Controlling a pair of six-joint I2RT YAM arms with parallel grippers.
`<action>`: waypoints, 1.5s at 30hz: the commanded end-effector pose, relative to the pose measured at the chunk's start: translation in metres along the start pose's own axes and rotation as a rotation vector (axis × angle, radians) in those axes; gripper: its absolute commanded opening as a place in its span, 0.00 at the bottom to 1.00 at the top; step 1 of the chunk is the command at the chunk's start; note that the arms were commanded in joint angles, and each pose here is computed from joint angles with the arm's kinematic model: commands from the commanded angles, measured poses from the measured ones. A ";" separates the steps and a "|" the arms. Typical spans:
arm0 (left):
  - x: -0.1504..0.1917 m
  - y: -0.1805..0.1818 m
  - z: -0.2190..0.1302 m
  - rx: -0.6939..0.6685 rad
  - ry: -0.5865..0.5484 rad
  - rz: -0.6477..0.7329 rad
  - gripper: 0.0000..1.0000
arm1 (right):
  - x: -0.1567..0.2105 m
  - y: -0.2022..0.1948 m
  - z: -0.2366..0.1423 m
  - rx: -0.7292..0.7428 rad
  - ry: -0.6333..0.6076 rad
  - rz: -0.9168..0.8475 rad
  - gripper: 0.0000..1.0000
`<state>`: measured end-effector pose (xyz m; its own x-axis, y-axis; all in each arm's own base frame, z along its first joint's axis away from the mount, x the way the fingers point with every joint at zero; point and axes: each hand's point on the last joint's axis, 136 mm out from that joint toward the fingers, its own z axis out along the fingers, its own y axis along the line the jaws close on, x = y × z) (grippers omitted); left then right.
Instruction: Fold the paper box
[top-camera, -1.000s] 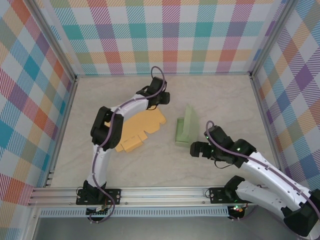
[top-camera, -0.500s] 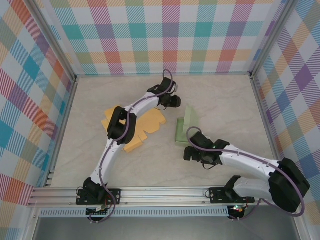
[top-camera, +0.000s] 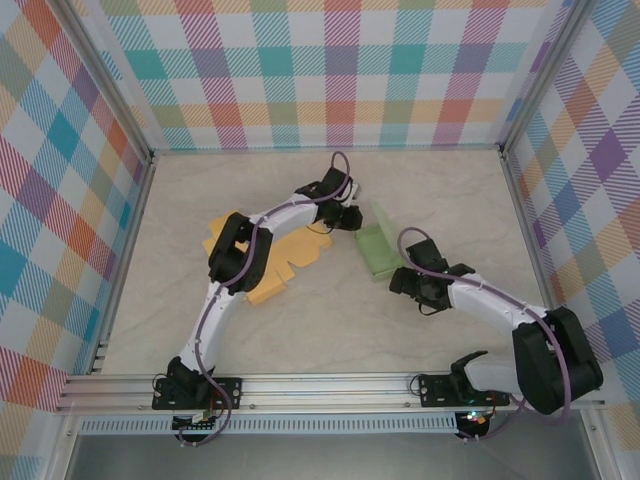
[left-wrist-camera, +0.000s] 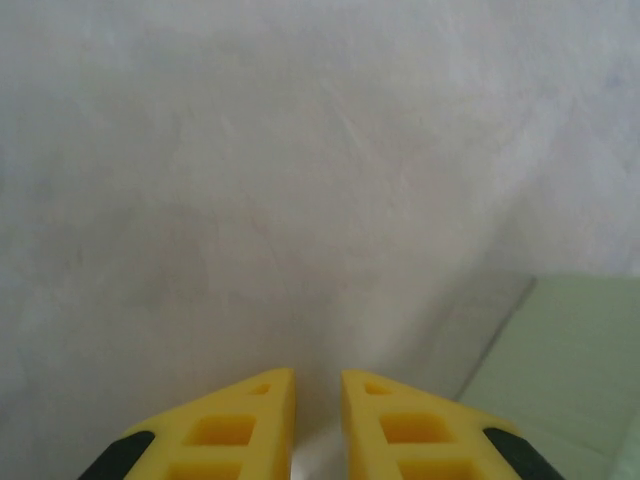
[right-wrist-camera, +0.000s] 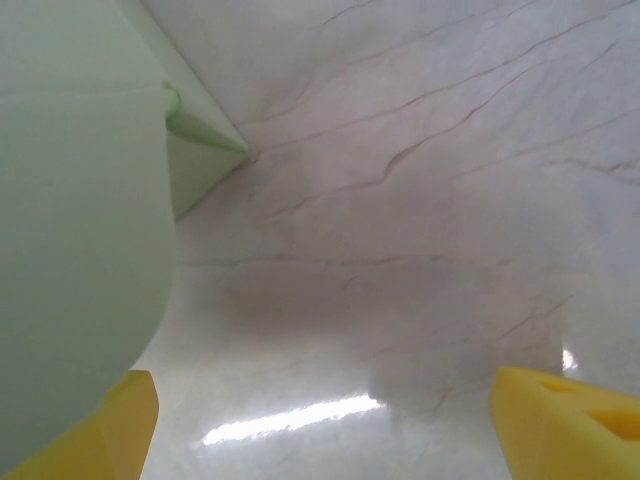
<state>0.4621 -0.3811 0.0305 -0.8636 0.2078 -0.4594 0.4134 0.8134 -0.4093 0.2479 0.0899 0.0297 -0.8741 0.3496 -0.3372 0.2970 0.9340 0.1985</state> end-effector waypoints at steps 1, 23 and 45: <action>0.030 -0.019 -0.014 0.036 0.045 0.004 0.19 | -0.028 0.011 -0.002 -0.060 -0.035 -0.023 0.86; 0.081 0.001 -0.135 -0.216 -0.254 -0.042 0.29 | -0.060 0.010 -0.038 -0.120 -0.010 -0.128 0.88; 0.073 -0.033 -0.182 -0.114 -0.534 0.365 0.67 | -0.126 0.050 -0.062 -0.193 -0.187 -0.288 0.84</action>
<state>0.3219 -0.2812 0.1298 -0.5029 0.2442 -0.8292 0.5756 0.8102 -0.1105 0.3327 0.0825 0.1221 -0.8527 0.1333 -0.5051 0.0126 0.9719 0.2352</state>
